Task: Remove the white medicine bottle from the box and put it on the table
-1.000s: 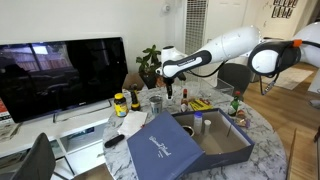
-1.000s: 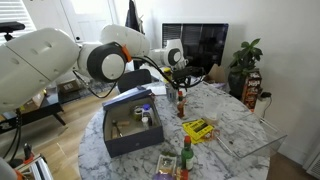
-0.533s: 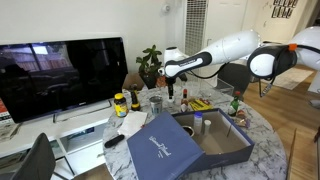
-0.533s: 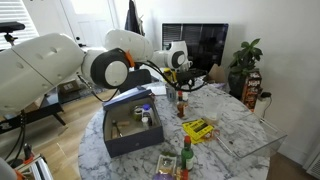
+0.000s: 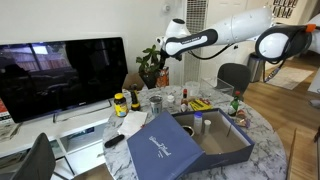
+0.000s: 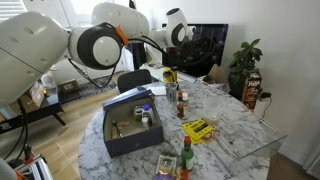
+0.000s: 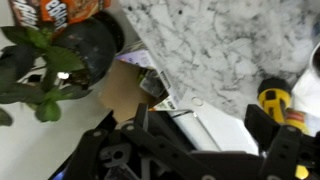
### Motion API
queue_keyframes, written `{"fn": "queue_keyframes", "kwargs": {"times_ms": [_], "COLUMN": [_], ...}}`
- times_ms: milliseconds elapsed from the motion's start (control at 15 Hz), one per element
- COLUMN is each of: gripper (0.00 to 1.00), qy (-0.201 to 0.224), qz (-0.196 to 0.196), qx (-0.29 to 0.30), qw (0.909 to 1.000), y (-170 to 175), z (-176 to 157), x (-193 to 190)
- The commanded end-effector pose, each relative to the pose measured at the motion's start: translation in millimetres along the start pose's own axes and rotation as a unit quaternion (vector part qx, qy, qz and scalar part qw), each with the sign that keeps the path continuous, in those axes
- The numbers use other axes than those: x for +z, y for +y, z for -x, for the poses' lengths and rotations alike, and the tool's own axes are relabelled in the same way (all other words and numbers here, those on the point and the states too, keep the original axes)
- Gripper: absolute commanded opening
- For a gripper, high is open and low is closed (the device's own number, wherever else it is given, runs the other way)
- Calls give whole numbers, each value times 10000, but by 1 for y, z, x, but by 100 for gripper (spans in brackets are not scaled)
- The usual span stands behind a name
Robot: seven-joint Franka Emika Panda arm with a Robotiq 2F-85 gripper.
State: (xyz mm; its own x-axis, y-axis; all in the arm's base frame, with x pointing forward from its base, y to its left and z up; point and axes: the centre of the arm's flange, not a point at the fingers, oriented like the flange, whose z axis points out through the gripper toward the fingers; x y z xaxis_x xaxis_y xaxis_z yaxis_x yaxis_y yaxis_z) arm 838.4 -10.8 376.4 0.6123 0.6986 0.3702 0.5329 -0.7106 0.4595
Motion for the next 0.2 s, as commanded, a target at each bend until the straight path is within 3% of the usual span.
{"fn": "queue_keyframes", "kwargs": {"times_ms": [0, 133], "gripper": [100, 100], "qy": [196, 355], "qz": [729, 1041], "qx": [748, 1291], "qw": [9943, 9855], "y": [-12, -3], "z": [44, 51], "x": [-70, -85]}}
